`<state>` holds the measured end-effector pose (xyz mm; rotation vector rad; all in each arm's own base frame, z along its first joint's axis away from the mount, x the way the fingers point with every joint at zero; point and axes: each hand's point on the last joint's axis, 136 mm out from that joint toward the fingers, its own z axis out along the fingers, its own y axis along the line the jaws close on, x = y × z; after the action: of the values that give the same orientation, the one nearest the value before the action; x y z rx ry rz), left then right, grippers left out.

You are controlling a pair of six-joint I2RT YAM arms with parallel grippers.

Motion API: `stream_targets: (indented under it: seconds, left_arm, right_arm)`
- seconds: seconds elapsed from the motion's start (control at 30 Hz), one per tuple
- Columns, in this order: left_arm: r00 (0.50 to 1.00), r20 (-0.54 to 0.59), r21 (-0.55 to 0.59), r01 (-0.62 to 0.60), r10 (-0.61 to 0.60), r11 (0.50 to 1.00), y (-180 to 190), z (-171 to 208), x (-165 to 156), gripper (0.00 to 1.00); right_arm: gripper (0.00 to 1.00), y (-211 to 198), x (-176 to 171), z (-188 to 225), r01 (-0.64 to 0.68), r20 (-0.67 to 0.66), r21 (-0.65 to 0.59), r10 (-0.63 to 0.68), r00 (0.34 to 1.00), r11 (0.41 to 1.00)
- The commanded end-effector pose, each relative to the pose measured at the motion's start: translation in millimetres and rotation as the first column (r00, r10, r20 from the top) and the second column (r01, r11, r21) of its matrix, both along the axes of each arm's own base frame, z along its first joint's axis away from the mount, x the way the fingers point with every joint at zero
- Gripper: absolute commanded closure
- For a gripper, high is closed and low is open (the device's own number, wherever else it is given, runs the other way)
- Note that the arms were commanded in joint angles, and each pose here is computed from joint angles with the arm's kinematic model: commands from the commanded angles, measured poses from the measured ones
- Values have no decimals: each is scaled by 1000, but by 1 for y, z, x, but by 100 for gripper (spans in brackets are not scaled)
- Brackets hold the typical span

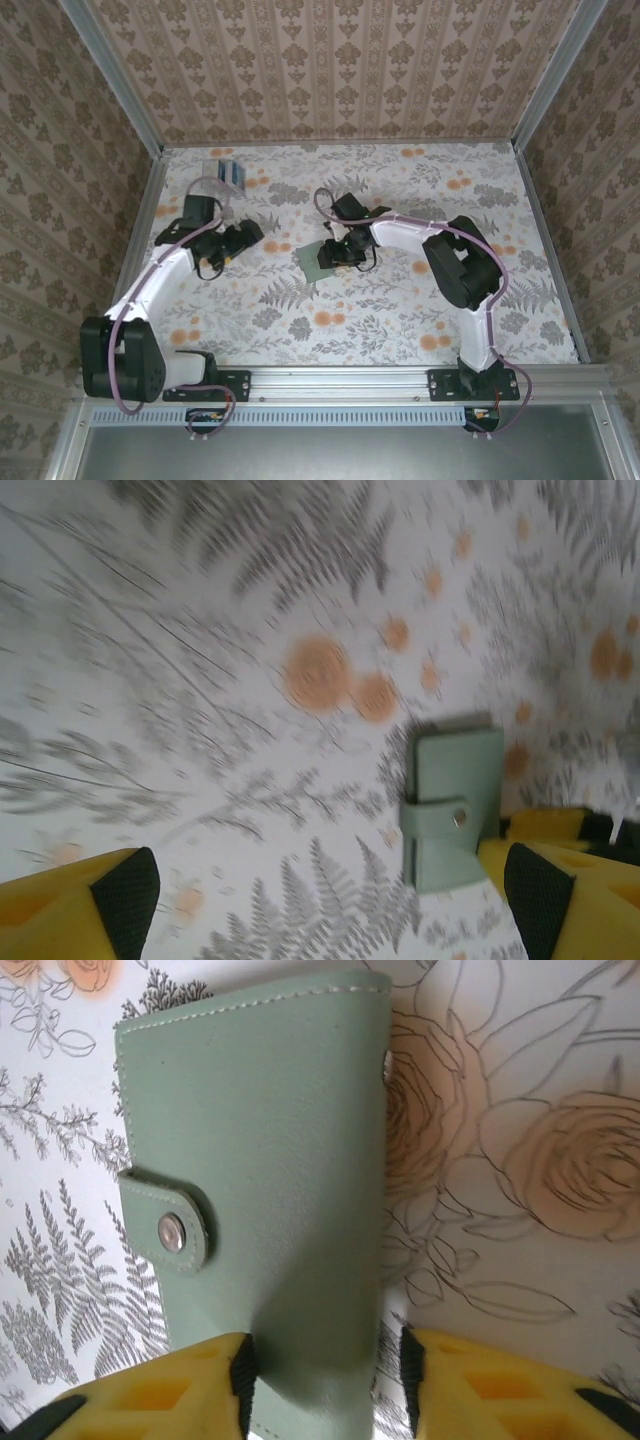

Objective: Put the credit cards into the card holder

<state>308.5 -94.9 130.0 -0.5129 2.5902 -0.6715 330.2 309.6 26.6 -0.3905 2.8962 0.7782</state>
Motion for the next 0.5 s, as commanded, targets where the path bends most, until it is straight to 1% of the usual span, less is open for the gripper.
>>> stream_targets:
  seconds: [0.0, 0.1, 0.17, 0.23, 0.27, 0.33, 0.4, 0.47]
  left_arm:
    - [988, 102, 13, -117, 115, 993, 38, 28, 19, 7]
    - [974, 137, -15, -180, 180, 984, 60, 39, 33, 7]
    - [966, 139, -1, -218, 216, 976, 74, 44, 41, 7]
    - [960, 152, 44, -245, 236, 968, 86, 48, 50, 5]
    - [957, 168, 59, -251, 238, 966, 91, 51, 55, 1]
    - [953, 217, 70, -232, 212, 970, 96, 59, 71, 0]
    - [951, 225, 69, -233, 212, 970, 103, 62, 85, 0]
    - [950, 224, 88, -241, 216, 966, 112, 61, 100, 0]
  right_arm:
    - [63, 4, -13, -7, -36, -68, -17, 35, 997, 999]
    - [80, 4, -17, -11, -40, -75, -3, 39, 996, 999]
    - [87, -1, -20, -11, -35, -87, -16, 33, 996, 999]
    - [89, -6, -26, -6, -20, -83, -13, 19, 996, 1000]
    - [89, -10, -28, -4, -6, -74, -9, 5, 997, 1000]
    - [90, -21, -28, -2, 54, -48, -7, -54, 997, 999]
    - [93, -38, -30, 0, 116, -50, -14, -117, 992, 993]
    - [93, -55, -35, 5, 171, -48, -3, -171, 984, 985]
